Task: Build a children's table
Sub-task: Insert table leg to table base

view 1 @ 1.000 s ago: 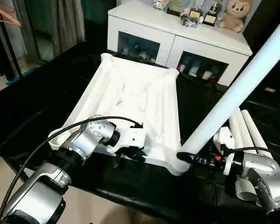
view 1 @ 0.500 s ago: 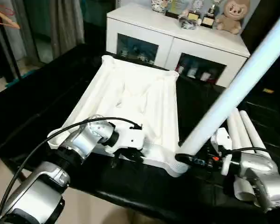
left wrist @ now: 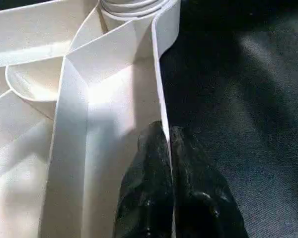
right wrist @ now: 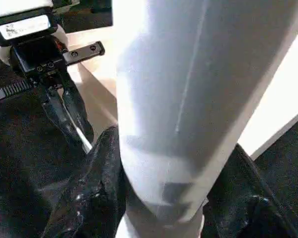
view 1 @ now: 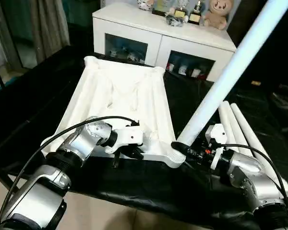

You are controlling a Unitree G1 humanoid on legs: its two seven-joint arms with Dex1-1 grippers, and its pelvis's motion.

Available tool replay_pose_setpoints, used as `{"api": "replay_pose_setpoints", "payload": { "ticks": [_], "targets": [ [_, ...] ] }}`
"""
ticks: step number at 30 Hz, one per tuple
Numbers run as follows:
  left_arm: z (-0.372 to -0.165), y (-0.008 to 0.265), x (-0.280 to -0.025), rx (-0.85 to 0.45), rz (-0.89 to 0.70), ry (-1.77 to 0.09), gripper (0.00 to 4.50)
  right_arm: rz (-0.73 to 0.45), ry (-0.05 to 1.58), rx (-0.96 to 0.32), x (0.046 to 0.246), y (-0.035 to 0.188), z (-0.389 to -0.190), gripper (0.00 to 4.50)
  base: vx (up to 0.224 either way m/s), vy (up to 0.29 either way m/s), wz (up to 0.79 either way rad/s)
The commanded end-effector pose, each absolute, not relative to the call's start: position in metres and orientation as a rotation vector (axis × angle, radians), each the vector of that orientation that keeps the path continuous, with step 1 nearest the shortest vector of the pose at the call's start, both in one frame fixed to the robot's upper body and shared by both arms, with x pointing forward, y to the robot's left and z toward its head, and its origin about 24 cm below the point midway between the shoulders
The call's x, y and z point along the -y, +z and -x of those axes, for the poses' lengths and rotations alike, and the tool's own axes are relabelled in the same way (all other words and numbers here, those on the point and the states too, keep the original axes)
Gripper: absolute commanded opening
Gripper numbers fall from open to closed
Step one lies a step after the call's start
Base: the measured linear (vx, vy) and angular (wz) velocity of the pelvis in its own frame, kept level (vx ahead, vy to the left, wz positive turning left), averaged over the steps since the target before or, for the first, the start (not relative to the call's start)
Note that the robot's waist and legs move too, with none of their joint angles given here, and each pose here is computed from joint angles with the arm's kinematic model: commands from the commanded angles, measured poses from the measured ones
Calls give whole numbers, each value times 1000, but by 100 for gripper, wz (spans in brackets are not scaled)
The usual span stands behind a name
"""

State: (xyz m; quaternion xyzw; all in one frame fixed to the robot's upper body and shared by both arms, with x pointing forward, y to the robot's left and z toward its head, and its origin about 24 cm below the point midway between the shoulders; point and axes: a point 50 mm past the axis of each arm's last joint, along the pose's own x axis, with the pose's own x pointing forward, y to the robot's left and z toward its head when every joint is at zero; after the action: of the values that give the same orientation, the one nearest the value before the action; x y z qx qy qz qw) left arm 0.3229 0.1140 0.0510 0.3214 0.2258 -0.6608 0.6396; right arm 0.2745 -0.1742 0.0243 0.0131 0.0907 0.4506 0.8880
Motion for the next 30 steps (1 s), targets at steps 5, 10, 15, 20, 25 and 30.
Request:
{"api": "replay_pose_setpoints", "payload": {
  "ticks": [5,10,15,20,25,30],
  "targets": [
    [-318,61,-99,-460,-769,-1633,0,-2,752,-514,206,-29,-249,184,0,0,0],
    [-323,62,-96,-443,-718,-1561,0,10,633,-502,207,-27,-255,184,0,0,0],
    [-326,62,-91,-440,-646,-1493,0,2,518,-504,206,-30,-261,184,0,0,0],
    [-329,62,-85,-444,-583,-1418,0,15,402,-517,204,-33,-270,184,0,0,0],
    [-327,62,-72,-447,-512,-1346,0,-76,205,-533,197,-35,-291,184,-17,-61,2],
    [-322,58,-62,-461,-509,-1271,0,-175,97,-547,181,-33,-310,184,14,-5,-15]
  ]
}}
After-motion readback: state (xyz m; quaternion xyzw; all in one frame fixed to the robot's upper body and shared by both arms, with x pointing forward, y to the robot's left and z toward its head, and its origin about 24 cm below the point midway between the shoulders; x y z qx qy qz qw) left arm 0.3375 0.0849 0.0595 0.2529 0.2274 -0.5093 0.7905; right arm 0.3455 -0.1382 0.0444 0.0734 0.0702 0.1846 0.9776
